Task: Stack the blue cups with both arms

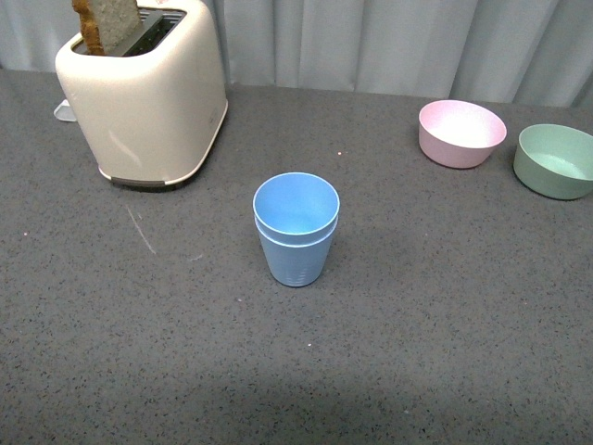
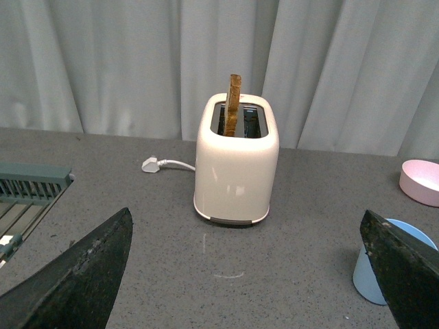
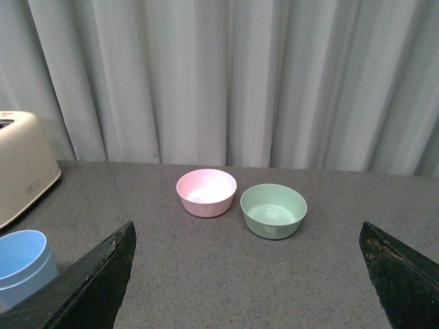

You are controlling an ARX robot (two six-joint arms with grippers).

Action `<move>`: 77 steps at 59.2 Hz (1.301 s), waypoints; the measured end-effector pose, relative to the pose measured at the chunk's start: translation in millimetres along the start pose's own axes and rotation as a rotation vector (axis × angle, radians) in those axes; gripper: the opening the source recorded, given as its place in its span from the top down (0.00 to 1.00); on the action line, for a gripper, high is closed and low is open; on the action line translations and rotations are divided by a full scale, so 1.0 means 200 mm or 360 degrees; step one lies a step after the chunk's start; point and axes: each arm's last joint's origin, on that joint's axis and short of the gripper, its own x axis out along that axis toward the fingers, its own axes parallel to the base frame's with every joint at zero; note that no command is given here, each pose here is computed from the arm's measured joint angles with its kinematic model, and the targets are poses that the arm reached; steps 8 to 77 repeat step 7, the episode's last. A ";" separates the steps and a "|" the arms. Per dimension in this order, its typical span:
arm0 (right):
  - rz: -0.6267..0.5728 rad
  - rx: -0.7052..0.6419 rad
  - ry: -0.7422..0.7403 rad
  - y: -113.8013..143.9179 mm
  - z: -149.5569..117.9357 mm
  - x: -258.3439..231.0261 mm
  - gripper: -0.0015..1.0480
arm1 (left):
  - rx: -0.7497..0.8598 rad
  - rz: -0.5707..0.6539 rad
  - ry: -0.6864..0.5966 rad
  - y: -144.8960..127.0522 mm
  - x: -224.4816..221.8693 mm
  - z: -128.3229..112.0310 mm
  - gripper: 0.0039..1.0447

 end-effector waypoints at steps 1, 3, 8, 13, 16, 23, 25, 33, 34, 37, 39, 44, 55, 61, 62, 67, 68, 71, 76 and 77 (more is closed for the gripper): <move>0.0000 0.0000 0.0000 0.00 0.00 0.00 0.09 | 0.0000 0.0000 0.0000 0.00 0.00 0.00 0.06; 0.0000 0.0000 0.0000 0.00 0.00 0.00 0.09 | 0.0000 0.0000 0.0000 0.00 0.00 0.00 0.06; 0.0000 0.0000 0.0000 0.00 0.00 0.00 0.09 | 0.0000 0.0000 0.0000 0.00 0.00 0.00 0.06; 0.0000 0.0000 0.0000 0.00 0.00 0.00 0.09 | 0.0000 0.0000 0.0000 0.00 0.00 0.00 0.06; 0.0000 0.0000 0.0000 0.00 0.00 0.00 0.09 | 0.0000 0.0000 0.0000 0.00 0.00 0.00 0.06; 0.0000 0.0000 0.0000 0.00 0.00 0.00 0.09 | 0.0000 0.0000 0.0000 0.00 0.00 0.00 0.06; 0.0000 0.0000 0.0000 0.00 0.00 0.00 0.09 | 0.0000 0.0000 0.0000 0.00 0.00 0.00 0.06; 0.0000 0.0000 0.0000 0.00 0.00 0.00 0.09 | 0.0000 0.0000 0.0000 0.00 0.00 0.00 0.06; 0.0000 0.0000 0.0000 0.00 0.00 0.00 0.09 | 0.0000 0.0000 0.0000 0.00 0.00 0.00 0.06; 0.0000 0.0000 0.0000 0.00 0.00 0.00 0.09 | 0.0000 0.0000 0.0000 0.00 0.00 0.00 0.06; 0.0000 0.0000 0.0000 0.00 0.00 0.00 0.09 | 0.0000 0.0000 0.0000 0.00 0.00 0.00 0.06; 0.0000 0.0000 0.0000 0.00 0.00 0.00 0.09 | 0.0000 0.0000 0.0000 0.00 0.00 0.00 0.06; 0.0000 0.0000 0.0000 0.00 0.00 0.00 0.09 | 0.0000 0.0000 0.0000 0.00 0.00 0.00 0.06; 0.0000 0.0000 0.0000 0.00 0.00 0.00 0.09 | 0.0000 0.0000 0.0000 0.00 0.00 0.00 0.06; 0.0000 0.0000 0.0000 0.00 0.00 0.00 0.09 | 0.0000 0.0000 0.0000 0.00 0.00 0.00 0.06; 0.0000 0.0000 0.0000 0.00 0.00 0.00 0.09 | 0.0000 0.0000 0.0000 0.00 0.00 0.00 0.06; 0.0000 0.0000 0.0000 0.00 0.00 0.00 0.09 | 0.0000 0.0000 0.0000 0.00 0.00 0.00 0.06; 0.0000 0.0000 0.0000 0.00 0.00 0.00 0.09 | 0.0000 0.0000 0.0000 0.00 0.00 0.00 0.06; 0.0000 0.0000 0.0000 0.00 0.00 0.00 0.09 | 0.0000 0.0000 0.0000 0.00 0.00 0.00 0.06; 0.0000 0.0000 0.0000 0.00 0.00 0.00 0.09 | 0.0000 0.0000 0.0000 0.00 0.00 0.00 0.06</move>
